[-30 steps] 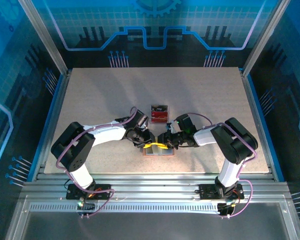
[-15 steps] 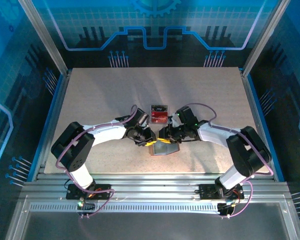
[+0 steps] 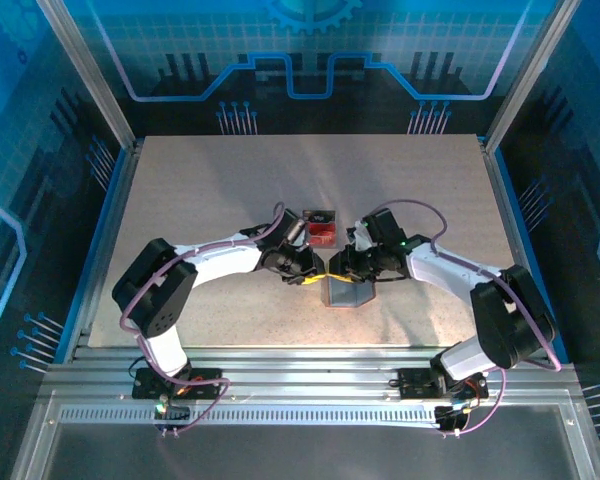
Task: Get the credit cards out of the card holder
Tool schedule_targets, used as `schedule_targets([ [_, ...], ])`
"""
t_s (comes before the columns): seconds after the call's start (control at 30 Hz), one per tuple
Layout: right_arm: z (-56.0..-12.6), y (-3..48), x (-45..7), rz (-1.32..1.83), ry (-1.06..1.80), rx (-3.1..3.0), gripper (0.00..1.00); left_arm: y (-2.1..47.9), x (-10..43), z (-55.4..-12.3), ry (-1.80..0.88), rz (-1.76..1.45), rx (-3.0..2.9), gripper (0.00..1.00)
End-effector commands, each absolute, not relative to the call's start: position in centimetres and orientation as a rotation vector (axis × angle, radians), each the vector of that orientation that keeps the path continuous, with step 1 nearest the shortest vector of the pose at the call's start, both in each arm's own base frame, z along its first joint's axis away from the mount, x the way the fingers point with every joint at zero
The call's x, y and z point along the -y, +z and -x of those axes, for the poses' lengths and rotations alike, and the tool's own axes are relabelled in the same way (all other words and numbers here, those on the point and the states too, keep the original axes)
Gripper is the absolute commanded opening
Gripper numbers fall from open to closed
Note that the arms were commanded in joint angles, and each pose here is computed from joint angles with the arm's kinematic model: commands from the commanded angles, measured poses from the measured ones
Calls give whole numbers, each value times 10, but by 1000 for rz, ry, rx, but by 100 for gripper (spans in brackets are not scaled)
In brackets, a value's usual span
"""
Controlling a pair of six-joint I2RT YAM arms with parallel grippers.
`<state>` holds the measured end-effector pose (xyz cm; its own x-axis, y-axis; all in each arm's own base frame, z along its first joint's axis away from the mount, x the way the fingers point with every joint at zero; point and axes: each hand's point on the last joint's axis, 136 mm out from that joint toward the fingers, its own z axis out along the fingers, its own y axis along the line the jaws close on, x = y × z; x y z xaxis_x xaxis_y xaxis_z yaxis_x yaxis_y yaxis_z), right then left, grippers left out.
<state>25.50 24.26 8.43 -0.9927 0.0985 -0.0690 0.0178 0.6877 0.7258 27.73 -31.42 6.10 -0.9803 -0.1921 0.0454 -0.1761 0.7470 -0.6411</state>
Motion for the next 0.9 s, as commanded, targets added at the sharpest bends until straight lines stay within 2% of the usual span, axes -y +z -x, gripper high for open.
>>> schedule_targets([
  [0.0,-256,76,-248,-146,1311,-2762,24,63,320,-274,-1094,269,-2921,20],
  [0.33,-274,84,-272,-251,1655,-2529,26,60,314,-269,-1077,279,-2926,15],
  [0.4,-274,81,-267,-278,1595,-2568,26,60,316,-269,-1091,280,-2930,14],
  [0.6,-258,70,-229,-211,1171,-2785,26,63,334,-270,-1134,227,-2936,14],
  [0.87,-233,71,-201,-119,969,-2922,26,49,350,-266,-1123,195,-2982,10],
])
